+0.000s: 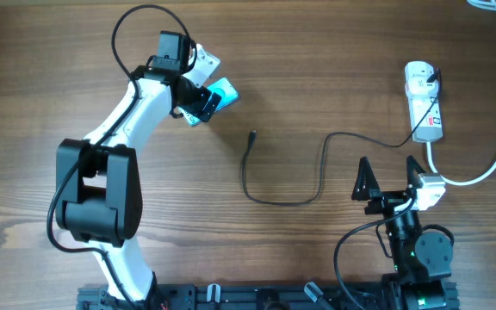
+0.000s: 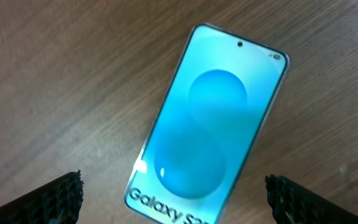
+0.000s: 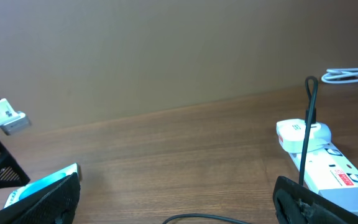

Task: Plug charger to phone and switch on socket
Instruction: 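Reach the left gripper to the blue phone and grasp it, then lift the phone with the left gripper and tilt it upright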

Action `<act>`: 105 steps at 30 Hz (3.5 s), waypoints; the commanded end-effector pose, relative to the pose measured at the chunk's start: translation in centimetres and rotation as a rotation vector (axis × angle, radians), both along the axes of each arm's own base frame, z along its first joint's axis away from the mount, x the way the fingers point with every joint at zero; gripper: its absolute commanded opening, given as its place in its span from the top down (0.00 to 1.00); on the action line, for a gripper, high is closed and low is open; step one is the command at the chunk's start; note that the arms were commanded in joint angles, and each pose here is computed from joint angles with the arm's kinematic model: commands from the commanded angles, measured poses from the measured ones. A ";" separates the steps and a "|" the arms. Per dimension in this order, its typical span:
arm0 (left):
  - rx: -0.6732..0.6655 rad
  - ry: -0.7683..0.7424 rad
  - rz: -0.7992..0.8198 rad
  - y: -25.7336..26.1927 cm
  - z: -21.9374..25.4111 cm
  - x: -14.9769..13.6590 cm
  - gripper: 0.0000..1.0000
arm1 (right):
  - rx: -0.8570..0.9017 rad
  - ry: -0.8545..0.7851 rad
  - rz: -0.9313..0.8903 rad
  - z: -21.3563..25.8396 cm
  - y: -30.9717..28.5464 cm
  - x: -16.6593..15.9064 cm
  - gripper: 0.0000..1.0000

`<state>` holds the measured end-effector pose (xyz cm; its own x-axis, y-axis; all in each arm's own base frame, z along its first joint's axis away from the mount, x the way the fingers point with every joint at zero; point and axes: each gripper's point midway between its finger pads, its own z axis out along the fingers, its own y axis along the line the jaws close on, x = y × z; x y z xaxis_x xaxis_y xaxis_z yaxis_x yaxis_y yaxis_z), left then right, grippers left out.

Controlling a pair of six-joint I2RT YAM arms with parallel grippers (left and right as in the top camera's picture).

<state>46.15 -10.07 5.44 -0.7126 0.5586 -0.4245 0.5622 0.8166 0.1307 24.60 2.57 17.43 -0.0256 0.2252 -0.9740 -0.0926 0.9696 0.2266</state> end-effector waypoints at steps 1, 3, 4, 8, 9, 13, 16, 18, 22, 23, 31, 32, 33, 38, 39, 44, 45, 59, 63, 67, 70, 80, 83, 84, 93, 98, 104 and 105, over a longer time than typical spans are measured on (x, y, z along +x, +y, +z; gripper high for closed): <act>0.054 -0.013 -0.092 -0.2 -0.9 0.6 0.00 | -0.017 -0.014 0.019 0.3 0.4 -0.1 0.00; 0.069 -0.005 -0.094 0.0 -1.5 0.6 0.00 | -0.017 -0.014 0.019 0.3 0.4 -0.1 0.00; 0.081 0.002 -0.107 0.1 -1.9 0.5 0.00 | -0.017 -0.014 0.019 0.3 0.4 -0.1 0.00; 0.119 0.017 -0.142 0.4 -2.6 0.3 0.00 | -0.017 -0.014 0.019 0.3 0.4 -0.1 0.00; 0.123 0.016 -0.151 0.4 -2.6 0.3 0.00 | -0.017 -0.014 0.019 0.3 0.4 -0.1 0.00; 0.126 0.019 -0.160 0.4 -2.5 0.2 0.00 | -0.017 -0.014 0.019 0.3 0.4 -0.1 0.00; 0.123 0.032 -0.191 -0.1 -2.7 0.1 0.00 | -0.017 -0.014 0.019 0.3 0.4 -0.1 0.00; 0.123 0.034 -0.198 -0.5 -3.0 0.3 0.00 | -0.017 -0.014 0.019 0.3 0.4 -0.1 0.00; 0.130 0.053 -0.227 -1.5 -3.6 0.5 0.00 | -0.017 -0.014 0.019 0.3 0.4 -0.1 0.00; 0.133 0.067 -0.237 -1.8 -3.8 0.5 0.00 | -0.017 -0.014 0.019 0.3 0.4 -0.1 0.00; 0.162 0.107 -0.246 -2.1 -5.5 0.7 0.00 | -0.017 -0.014 0.019 0.3 0.4 -0.1 0.00; 0.162 0.111 -0.245 -2.0 -5.5 0.7 0.00 | -0.017 -0.014 0.019 0.3 0.4 -0.1 0.00; 0.162 0.116 -0.245 -1.9 -5.6 0.6 0.00 | -0.017 -0.014 0.019 0.3 0.4 -0.1 0.00; 0.167 0.162 -0.244 -1.5 -6.6 -0.2 0.00 | -0.017 -0.014 0.019 0.3 0.4 -0.1 0.00; 0.169 0.174 -0.244 -1.4 -6.8 -0.5 0.00 | -0.016 -0.014 0.019 0.3 0.4 -0.1 0.00; 0.175 0.277 -0.225 -0.6 -9.7 -2.1 0.01 | -0.017 -0.014 0.019 0.3 0.4 -0.1 0.00; 0.175 0.293 -0.222 -0.5 -10.2 -2.4 0.01 | -0.017 -0.014 0.019 0.3 0.4 -0.1 0.00; 0.098 0.360 -0.148 1.3 -11.0 -3.2 0.02 | -0.017 -0.014 0.019 0.3 0.4 -0.1 0.00; 0.089 0.377 -0.144 1.5 -11.0 -3.5 0.02 | -0.017 -0.014 0.019 0.3 0.4 -0.1 0.00; 0.091 0.382 -0.146 1.4 -11.2 -3.6 0.03 | -0.017 -0.014 0.019 0.3 0.4 -0.1 0.00; 0.096 0.401 -0.137 1.6 -11.9 -4.0 0.05 | -0.017 -0.014 0.019 0.3 0.4 -0.1 0.00; 0.102 0.427 -0.092 1.9 -12.7 -4.4 0.12 | -0.017 -0.014 0.019 0.3 0.4 -0.1 0.00; 0.104 0.427 -0.092 1.9 -12.7 -4.3 0.15 | -0.017 -0.014 0.019 0.3 0.4 -0.1 0.00; 0.109 0.427 -0.089 2.0 -12.7 -4.3 0.17 | -0.017 -0.014 0.019 0.3 0.4 -0.1 0.00; 0.124 0.439 -0.007 2.5 -12.7 -4.5 0.30 | -0.017 -0.014 0.019 0.3 0.4 -0.1 0.00; 0.109 0.444 0.060 2.5 -12.7 -4.5 0.37 | -0.017 -0.014 0.019 0.3 0.4 -0.1 0.00; 0.093 0.453 0.135 2.3 -12.7 -4.5 0.40 | -0.017 -0.014 0.019 0.3 0.4 -0.1 0.00; 0.091 0.453 0.143 2.2 -12.7 -4.6 0.41 | -0.017 -0.014 0.019 0.3 0.4 -0.1 0.00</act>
<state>46.12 -9.97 -0.41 -0.8039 0.5496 -0.2274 0.5628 0.8266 0.0083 24.60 2.57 17.44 -0.0253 0.2252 -0.9740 -0.0927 0.9696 0.2266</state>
